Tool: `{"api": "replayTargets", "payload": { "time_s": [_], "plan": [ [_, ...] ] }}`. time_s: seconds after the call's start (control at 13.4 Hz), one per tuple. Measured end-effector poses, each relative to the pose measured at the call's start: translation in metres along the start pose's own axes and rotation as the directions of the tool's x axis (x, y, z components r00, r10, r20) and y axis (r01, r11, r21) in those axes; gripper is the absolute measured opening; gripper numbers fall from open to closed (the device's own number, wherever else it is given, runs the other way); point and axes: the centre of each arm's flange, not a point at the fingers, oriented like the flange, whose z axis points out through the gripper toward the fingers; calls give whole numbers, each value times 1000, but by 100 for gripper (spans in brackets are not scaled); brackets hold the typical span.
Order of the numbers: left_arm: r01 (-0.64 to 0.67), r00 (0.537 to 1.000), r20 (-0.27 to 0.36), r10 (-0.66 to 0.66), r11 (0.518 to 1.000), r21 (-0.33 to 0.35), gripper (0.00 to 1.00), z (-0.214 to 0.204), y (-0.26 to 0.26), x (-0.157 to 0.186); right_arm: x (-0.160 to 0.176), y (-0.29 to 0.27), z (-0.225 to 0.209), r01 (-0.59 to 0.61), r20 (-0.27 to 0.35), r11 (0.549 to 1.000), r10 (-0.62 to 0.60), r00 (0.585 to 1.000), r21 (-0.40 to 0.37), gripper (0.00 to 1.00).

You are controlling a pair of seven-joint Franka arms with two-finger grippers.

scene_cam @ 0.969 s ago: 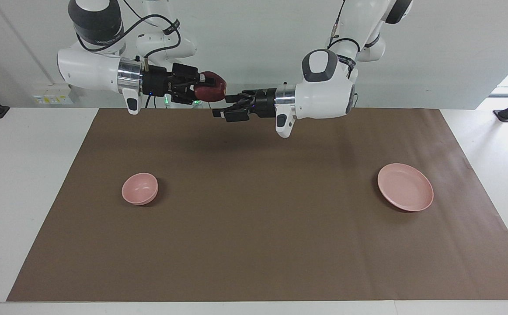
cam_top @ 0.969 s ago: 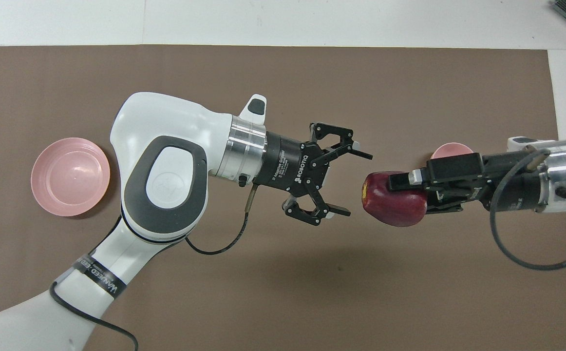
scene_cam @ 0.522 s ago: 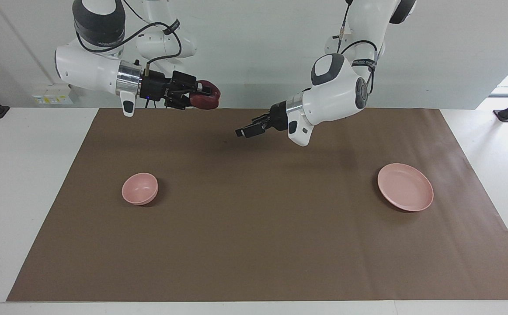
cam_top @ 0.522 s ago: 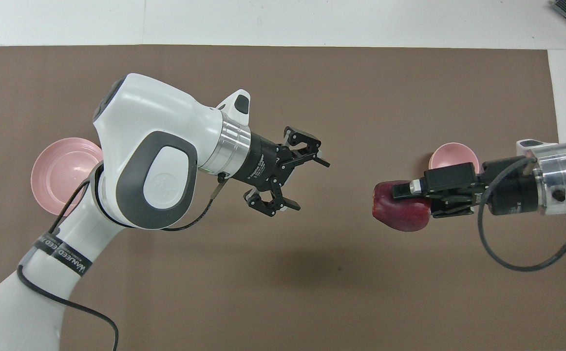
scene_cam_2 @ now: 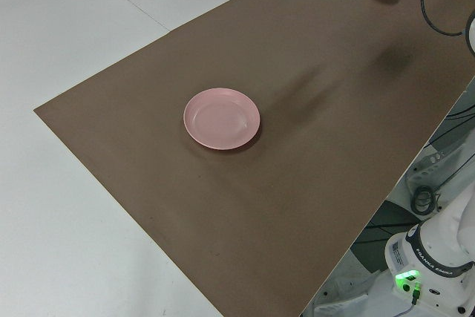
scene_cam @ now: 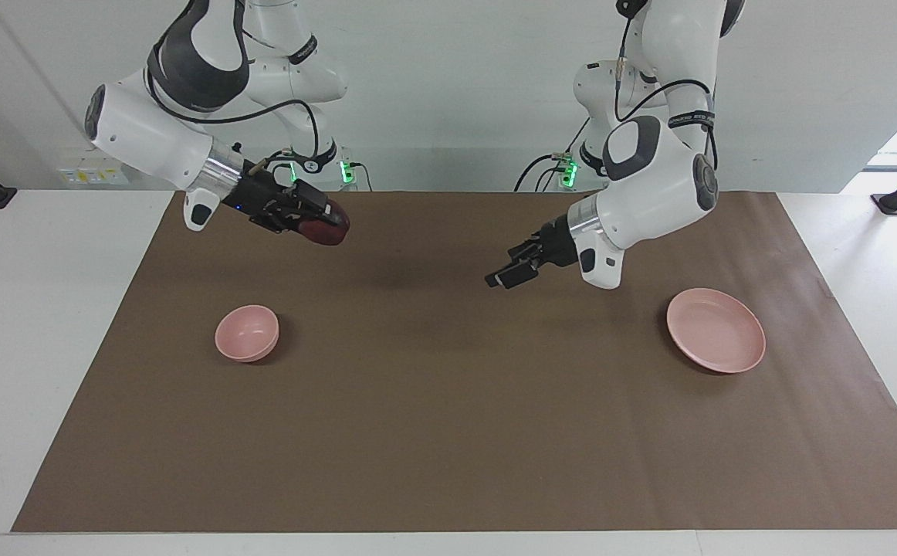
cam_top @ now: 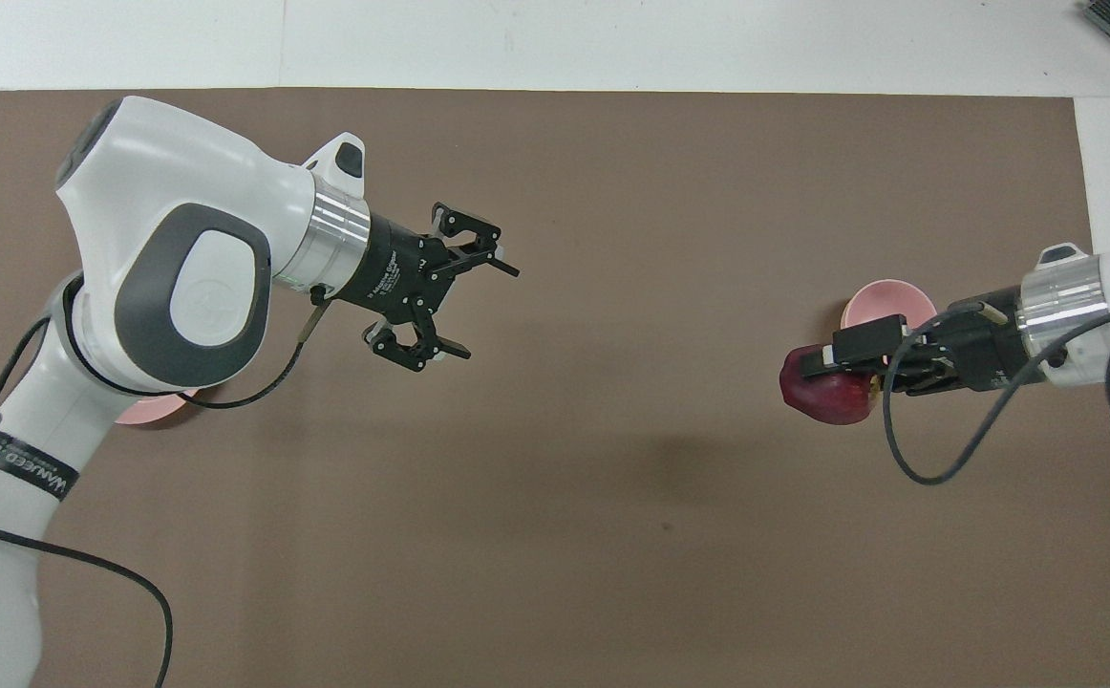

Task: Move apple from plate to bowl
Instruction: 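Carry the apple over the bowl while the left gripper returns to rest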

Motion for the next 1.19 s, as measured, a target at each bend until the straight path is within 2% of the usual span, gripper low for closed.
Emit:
{"api": "replayTargets", "payload": {
  "time_s": [0.15,0.3,0.45,0.6,0.75,0.89,0.97,1.19],
  "plan": [
    [-15,999,-47,17,999,45,100,-1,-5,6,12,0,4,55,12,983,-53,999,-177,77],
    [-30,996,-76,36,996,89,100,0,-9,7,23,7,14,107,44,928,-98,994,-358,77],
    [-40,994,-99,52,992,119,100,-6,-14,16,32,2,32,188,89,827,-166,982,-530,77],
    [-101,984,-124,124,979,177,100,-22,-27,38,39,-6,50,262,142,714,-225,964,-649,77],
    [-195,955,-165,248,939,283,100,-42,-44,57,50,-2,53,315,182,614,-271,945,-723,77],
    [-288,907,-187,378,880,378,100,-63,-55,66,68,5,53,378,230,497,-334,914,-781,77],
    [-335,879,-188,438,848,410,100,-73,-59,68,76,10,56,395,242,458,-357,902,-796,77],
    [-474,789,-158,593,753,457,100,-108,-72,80,93,19,69,425,265,404,-395,880,-810,77]
  ]
}}
